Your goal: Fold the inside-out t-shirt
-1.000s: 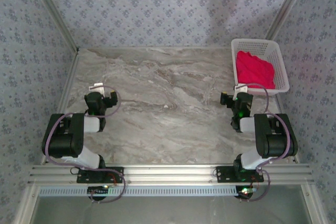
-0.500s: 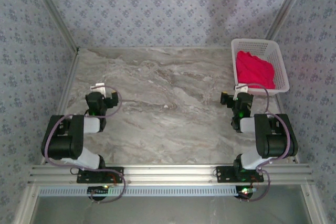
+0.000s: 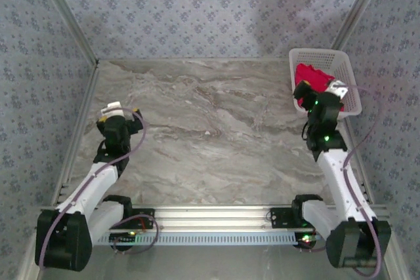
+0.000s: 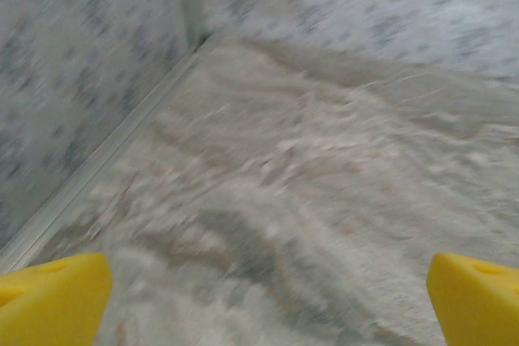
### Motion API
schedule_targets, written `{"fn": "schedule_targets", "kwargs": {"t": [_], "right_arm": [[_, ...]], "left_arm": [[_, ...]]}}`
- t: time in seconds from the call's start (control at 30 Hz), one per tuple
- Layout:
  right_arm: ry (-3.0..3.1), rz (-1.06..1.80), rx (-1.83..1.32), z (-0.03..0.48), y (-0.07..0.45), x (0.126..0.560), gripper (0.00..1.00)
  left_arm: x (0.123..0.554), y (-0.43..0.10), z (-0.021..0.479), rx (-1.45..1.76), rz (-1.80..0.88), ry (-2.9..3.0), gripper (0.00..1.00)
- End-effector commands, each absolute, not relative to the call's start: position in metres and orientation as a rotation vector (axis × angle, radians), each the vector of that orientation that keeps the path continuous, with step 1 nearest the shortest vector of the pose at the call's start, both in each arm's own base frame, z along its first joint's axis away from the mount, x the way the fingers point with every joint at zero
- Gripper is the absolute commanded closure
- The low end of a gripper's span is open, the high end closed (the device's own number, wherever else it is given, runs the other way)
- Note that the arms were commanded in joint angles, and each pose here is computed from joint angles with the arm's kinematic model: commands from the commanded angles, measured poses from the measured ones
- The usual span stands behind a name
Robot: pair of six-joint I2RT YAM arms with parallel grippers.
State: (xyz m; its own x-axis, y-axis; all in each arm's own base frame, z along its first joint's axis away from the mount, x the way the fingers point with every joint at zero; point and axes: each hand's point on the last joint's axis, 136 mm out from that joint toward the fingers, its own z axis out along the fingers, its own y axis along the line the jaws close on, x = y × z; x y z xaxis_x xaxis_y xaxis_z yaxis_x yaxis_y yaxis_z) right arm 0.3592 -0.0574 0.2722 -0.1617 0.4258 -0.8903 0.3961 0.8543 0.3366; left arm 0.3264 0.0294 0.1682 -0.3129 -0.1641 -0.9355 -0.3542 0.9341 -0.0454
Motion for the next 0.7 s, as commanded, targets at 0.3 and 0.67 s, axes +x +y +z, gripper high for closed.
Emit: {"fn": "schedule_targets", "kwargs": {"t": [0.3,0.67], "right_arm": [[2.302,0.153,1.182,0.158,-0.102,0.394,0.14],[2.425,0.146,1.256,0.137,-0.1,0.444,0.13]], "left_arm": [[0.305,0.064,0.15,-0.645,0.314,1.939,0.0],[0.306,0.063,0.154,-0.639,0.287,1.928,0.0]]}}
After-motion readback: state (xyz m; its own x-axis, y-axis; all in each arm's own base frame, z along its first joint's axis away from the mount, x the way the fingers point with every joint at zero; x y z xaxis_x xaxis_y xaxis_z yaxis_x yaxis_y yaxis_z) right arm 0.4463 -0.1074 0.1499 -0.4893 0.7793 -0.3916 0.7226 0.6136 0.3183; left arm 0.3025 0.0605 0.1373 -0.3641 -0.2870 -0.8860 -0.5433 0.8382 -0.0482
